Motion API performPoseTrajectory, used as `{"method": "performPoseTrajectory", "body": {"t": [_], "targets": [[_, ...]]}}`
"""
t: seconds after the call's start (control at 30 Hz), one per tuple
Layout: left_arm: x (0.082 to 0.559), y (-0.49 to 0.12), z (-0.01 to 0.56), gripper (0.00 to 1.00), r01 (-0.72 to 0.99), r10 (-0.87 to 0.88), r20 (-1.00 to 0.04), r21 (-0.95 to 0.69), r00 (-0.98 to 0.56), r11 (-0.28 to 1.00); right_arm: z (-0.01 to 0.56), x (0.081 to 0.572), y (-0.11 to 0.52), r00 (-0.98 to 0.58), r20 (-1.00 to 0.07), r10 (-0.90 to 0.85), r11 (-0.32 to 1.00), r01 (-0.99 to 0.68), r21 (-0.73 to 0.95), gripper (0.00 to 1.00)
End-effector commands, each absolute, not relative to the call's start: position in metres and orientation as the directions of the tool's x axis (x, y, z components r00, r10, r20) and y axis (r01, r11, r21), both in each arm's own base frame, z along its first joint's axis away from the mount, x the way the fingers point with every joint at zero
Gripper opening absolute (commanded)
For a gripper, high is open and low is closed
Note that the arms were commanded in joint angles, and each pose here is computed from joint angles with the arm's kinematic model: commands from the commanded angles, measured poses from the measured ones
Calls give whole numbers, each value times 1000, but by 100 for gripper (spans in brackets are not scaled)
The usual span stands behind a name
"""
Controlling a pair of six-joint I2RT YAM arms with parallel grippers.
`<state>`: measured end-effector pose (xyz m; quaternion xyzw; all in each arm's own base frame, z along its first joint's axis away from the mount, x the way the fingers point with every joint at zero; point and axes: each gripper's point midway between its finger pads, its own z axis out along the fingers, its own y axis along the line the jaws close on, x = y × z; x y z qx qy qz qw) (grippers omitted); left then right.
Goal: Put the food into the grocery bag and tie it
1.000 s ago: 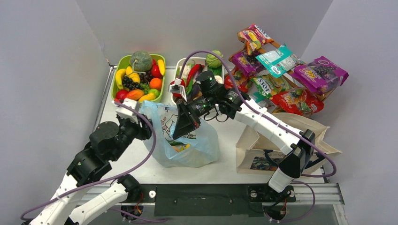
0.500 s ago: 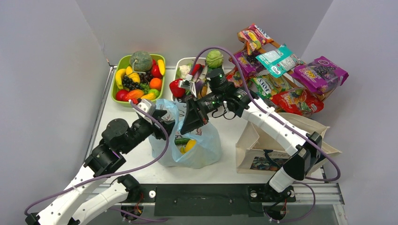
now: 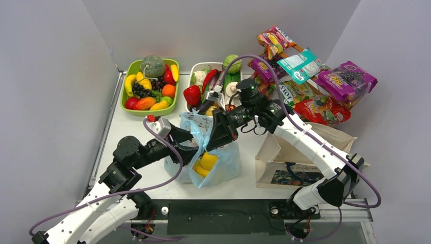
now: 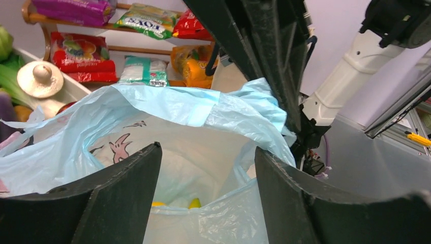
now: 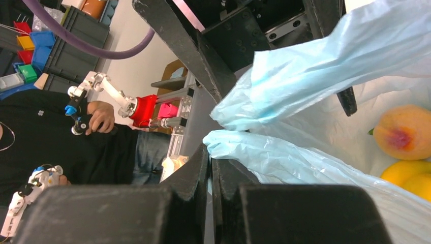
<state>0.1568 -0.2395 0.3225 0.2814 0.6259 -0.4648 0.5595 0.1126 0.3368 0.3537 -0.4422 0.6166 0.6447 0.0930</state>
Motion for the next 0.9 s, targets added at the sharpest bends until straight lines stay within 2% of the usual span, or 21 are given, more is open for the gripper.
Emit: {"method": "performPoseTrajectory", "body": {"t": [0.0,0.27,0.4,0.57,0.87], "targets": [[144,-239,352,67,915,-252,-958,-222,-140,336,363,105,331,-532,-749,-395,-297,-697,652,0],[150,-241,352,68,922,-266,-961,-166,-72,349,356,100,334,-526,-741,-416,-302,-689,659,0],[147,-241,350,68,936,-260,-966,-90,2,341,359,99,337,-520,-744,-420,-312,-687,656,0],[151,-240,345,73,931,-228,-967,28,118,363,358,100,341,-525,-733,-432,-310,-677,668,0],[159,-250,344,73,932,-219,-956,110,194,345,357,100,346,-524,-729,-440,-312,-672,671,0]]}}
